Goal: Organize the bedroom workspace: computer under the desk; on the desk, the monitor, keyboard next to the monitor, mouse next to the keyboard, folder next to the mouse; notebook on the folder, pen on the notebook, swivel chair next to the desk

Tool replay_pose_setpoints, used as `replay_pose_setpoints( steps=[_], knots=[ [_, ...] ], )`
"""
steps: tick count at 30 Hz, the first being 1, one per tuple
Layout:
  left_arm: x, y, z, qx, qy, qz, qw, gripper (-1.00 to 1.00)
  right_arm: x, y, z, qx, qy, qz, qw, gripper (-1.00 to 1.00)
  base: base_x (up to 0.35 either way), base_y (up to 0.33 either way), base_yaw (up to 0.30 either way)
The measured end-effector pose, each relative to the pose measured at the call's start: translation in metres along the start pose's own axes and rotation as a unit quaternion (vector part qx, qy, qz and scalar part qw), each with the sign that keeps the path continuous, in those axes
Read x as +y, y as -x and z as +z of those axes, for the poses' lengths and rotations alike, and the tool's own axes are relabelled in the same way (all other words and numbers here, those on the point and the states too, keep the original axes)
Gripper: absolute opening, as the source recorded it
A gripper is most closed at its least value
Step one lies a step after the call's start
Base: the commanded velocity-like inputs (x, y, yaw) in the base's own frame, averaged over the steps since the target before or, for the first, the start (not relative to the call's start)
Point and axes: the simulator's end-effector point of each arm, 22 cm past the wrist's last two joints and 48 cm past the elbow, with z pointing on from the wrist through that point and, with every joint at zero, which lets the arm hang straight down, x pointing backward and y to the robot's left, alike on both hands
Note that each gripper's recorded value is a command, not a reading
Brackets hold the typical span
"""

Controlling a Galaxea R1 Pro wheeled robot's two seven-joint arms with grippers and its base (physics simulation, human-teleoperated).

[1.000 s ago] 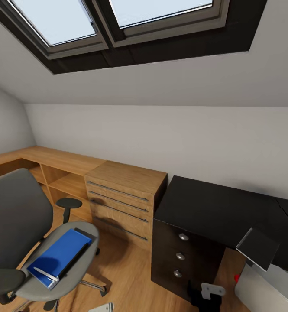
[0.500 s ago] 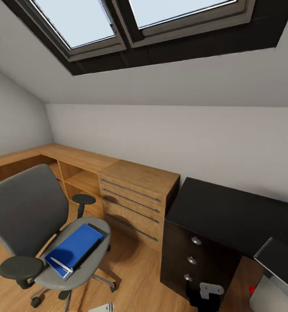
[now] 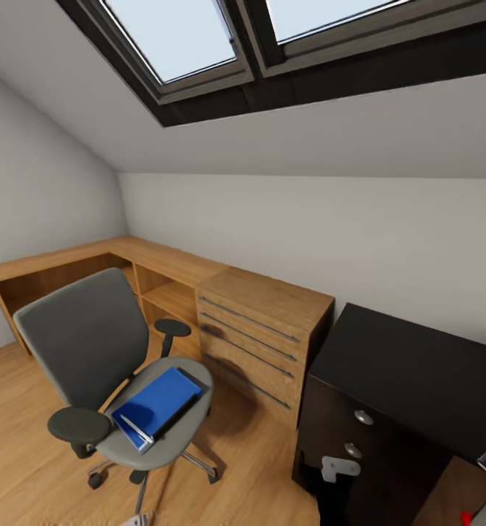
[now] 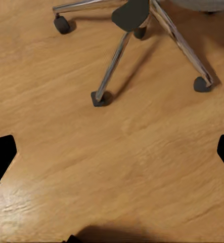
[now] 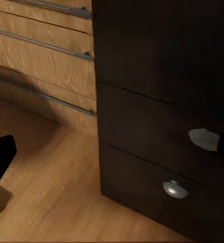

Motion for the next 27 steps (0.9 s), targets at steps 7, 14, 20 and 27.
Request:
replay_pose_setpoints(
  steps=[7, 14, 20, 27],
  knots=[
    [0.063, -0.004, 0.012, 0.026, 0.053, -0.129, 0.99, 1.0, 0.055, 0.08, 0.031, -0.03, 0.022, 0.037, 0.9986, 1.0, 0.0, 0.0, 0.251],
    [0.122, 0.001, 0.03, 0.116, 0.053, -0.2, 0.9714, 1.0, 0.047, 0.117, 0.056, -0.026, -0.01, 0.118, 0.9927, 1.0, 0.0, 0.0, 0.244],
    [0.11, 0.047, 0.034, 0.069, 0.028, -0.233, 0.9695, 1.0, 0.05, 0.093, 0.053, -0.002, -0.004, 0.096, 0.9954, 1.0, 0.0, 0.0, 0.211],
    [0.088, 0.083, 0.03, -0.034, 0.034, -0.131, 0.9903, 1.0, 0.056, 0.084, 0.051, 0.003, 0.009, 0.066, 0.9978, 1.0, 0.0, 0.0, 0.209]
  ],
)
